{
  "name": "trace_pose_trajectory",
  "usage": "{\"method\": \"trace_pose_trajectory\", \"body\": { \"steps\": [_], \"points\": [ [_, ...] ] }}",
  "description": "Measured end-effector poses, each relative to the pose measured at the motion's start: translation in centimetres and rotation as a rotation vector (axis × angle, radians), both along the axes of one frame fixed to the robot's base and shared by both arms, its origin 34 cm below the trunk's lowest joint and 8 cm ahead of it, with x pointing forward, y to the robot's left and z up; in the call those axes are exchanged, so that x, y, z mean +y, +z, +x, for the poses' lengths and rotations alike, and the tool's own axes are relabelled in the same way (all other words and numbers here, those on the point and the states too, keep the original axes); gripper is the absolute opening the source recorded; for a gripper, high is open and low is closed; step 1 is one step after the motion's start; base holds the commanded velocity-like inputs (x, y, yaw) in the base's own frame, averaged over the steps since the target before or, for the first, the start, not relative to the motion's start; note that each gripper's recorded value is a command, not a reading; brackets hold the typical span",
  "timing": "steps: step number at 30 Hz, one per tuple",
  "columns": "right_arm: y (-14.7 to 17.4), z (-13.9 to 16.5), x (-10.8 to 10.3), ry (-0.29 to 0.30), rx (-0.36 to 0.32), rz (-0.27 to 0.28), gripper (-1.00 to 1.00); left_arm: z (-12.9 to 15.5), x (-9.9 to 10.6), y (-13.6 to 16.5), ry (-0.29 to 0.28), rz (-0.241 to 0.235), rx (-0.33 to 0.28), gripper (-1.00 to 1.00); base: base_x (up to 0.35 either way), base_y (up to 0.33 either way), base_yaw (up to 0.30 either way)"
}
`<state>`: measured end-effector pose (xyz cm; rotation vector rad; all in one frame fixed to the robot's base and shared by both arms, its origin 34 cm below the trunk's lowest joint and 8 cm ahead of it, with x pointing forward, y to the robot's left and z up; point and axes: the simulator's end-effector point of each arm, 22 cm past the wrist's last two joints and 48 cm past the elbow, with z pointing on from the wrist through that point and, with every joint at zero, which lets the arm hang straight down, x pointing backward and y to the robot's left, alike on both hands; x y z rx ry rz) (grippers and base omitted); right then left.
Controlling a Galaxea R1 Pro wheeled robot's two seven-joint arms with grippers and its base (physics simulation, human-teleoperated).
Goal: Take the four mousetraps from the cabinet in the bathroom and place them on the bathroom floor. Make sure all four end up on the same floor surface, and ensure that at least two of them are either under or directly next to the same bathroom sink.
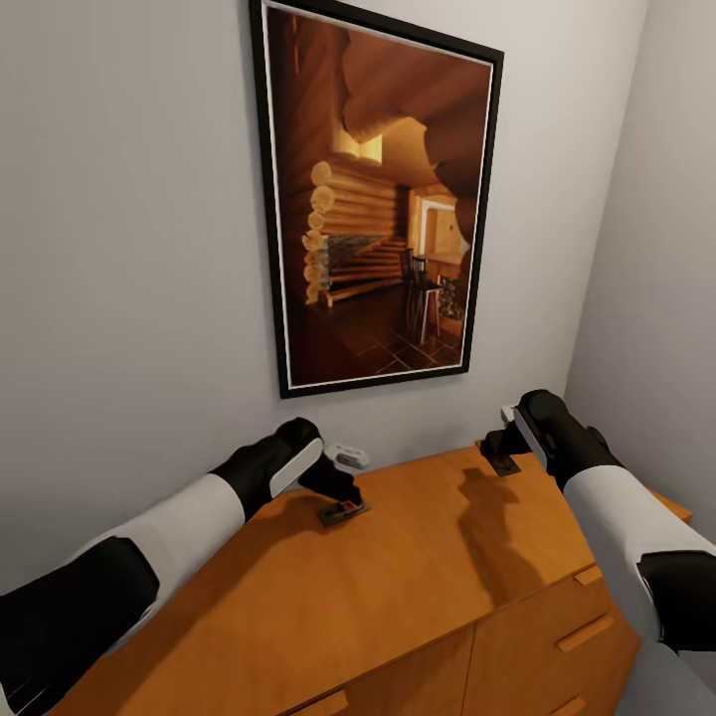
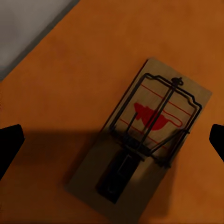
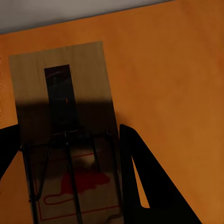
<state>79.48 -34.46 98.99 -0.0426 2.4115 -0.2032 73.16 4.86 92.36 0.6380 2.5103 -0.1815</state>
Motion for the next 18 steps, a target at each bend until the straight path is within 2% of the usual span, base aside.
{"method": "trace_pose_trajectory", "body": {
  "steps": [11, 15, 18],
  "points": [
    [0.0, 0.0, 0.0, 0.001, 0.0, -0.001, -1.0, 0.1, 0.9, -0.9, 0.02, 0.024, 0.013, 1.0, 0.0, 0.0, 0.0],
    [0.0, 0.0, 0.0, 0.001, 0.0, -0.002, -1.0, -0.1, 0.5, -1.0, 0.014, 0.024, 0.014, 1.0, 0.0, 0.0, 0.0],
    [0.0, 0.0, 0.0, 0.001, 0.0, -0.001, -1.0, -0.4, -0.6, -0.9, -0.001, 0.018, 0.015, 1.0, 0.0, 0.0, 0.0]
  ]
}}
